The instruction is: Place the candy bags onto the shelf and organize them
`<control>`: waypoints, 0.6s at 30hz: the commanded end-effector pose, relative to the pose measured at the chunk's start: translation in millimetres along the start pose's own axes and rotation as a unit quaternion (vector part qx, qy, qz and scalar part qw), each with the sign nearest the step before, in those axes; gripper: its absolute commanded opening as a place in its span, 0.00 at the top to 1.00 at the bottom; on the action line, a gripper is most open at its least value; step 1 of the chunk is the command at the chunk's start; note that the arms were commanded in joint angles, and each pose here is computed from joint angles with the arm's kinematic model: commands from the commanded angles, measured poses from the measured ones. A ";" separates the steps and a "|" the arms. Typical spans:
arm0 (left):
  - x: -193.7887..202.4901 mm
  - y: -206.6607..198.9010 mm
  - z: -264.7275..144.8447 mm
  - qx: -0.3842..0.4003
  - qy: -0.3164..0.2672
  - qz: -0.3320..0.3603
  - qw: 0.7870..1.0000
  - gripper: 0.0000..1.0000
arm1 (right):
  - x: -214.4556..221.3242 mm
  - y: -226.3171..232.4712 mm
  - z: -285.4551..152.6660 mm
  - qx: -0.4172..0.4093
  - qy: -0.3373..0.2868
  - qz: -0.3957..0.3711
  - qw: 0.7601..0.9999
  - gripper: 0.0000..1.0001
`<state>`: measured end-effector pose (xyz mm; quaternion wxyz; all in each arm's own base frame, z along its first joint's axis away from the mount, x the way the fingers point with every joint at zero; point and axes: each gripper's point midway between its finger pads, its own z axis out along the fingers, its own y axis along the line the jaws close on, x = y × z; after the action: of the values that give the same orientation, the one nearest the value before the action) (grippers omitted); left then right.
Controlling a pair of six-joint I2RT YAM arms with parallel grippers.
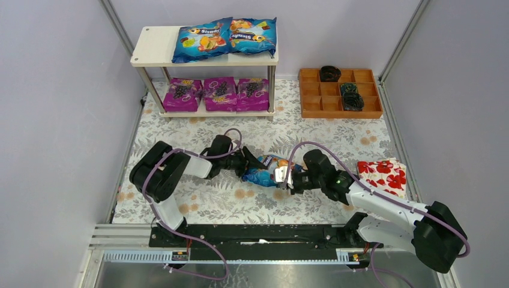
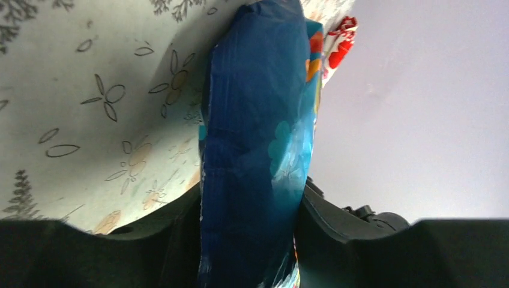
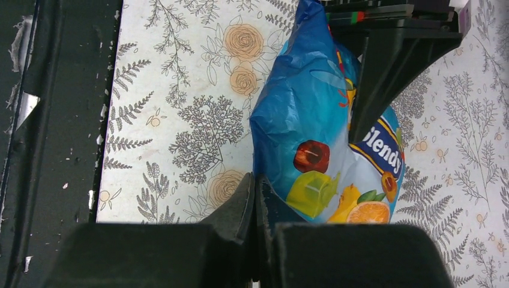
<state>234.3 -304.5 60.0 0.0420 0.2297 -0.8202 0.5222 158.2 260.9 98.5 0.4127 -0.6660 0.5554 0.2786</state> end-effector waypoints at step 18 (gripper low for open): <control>-1.9 -74.5 -59.5 -0.002 -0.128 0.243 0.962 0.65 | -42.3 -56.8 -41.6 0.204 -0.078 0.060 0.974 0.00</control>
<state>235.1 -277.3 93.4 -0.0976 0.1474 -0.8668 0.4662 184.0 257.1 151.4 0.5305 -0.5555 0.5857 0.2587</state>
